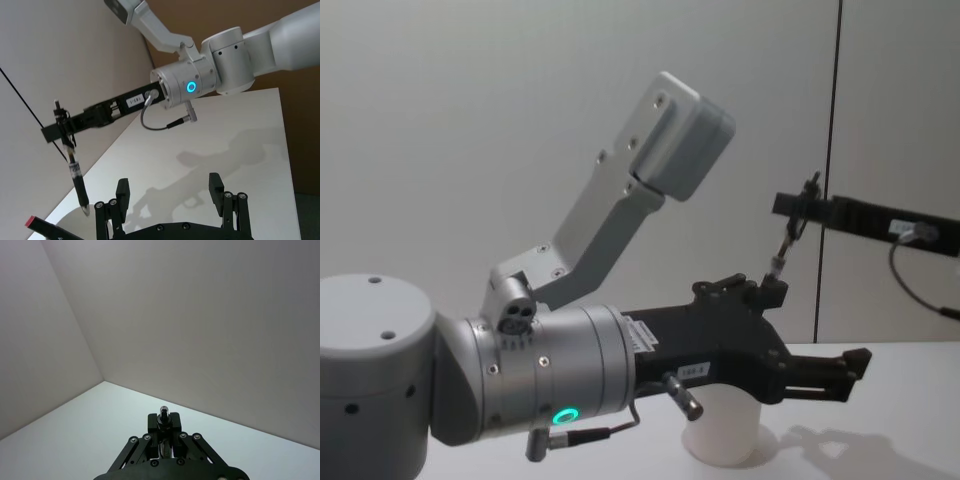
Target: Place the pen into the pen holder.
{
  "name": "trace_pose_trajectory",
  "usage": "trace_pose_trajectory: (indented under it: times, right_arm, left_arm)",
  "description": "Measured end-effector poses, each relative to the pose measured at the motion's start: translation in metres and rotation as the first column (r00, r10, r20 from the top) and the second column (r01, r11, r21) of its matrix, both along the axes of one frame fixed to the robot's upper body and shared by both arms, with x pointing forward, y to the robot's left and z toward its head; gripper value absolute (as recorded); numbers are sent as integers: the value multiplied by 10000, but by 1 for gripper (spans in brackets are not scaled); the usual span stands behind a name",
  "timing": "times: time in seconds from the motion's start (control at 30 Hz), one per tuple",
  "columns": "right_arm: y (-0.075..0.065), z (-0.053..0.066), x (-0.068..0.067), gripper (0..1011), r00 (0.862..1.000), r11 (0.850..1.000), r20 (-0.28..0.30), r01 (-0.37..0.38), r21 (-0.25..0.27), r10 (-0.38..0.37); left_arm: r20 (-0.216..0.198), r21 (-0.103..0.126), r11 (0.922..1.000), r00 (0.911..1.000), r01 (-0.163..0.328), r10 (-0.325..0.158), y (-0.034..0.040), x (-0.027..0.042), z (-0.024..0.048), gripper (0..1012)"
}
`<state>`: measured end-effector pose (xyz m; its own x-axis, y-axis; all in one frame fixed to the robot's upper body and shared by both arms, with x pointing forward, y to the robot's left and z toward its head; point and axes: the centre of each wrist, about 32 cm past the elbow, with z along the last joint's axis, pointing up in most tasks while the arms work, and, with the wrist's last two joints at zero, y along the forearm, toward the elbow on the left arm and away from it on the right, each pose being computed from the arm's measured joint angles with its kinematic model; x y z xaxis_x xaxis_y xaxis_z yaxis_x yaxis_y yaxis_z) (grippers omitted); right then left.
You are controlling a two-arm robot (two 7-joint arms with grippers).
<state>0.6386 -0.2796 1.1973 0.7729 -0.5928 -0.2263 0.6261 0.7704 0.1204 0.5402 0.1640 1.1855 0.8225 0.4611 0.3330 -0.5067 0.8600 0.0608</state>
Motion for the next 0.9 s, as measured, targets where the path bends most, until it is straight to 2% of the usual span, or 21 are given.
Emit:
trace_pose_trajectory:
  times: [0.37,0.5,0.53,0.6,0.63,0.7,0.9]
  right_arm:
    - [157,-106,73,131,9999,9995,-113,-118,-296,115]
    - [209,-142,91,170,9998,9990,-142,-137,-436,131]
    - [215,-147,94,230,9998,9988,-143,-134,-464,127]
    - [229,-157,98,269,9998,9986,-158,-131,-503,123]
    - [242,-167,102,327,9998,9985,-167,-126,-539,117]
    - [253,-174,105,357,9998,9983,-175,-127,-560,118]
    - [288,-193,111,568,9998,9983,-156,-102,-580,93]
  left_arm:
    - [-1,0,10000,10000,0,0,0,0,0,1004]
    - [-1,0,10000,10000,0,0,0,0,0,1004]
    - [-1,0,10000,10000,1,-1,0,0,0,1004]
    - [-1,0,10000,10000,0,0,0,0,0,1004]
    - [-1,0,10000,10000,0,0,0,0,0,1004]
    - [0,0,10000,10000,0,0,0,0,0,1004]
    - [-1,-1,10000,10000,1,-1,0,0,0,1004]
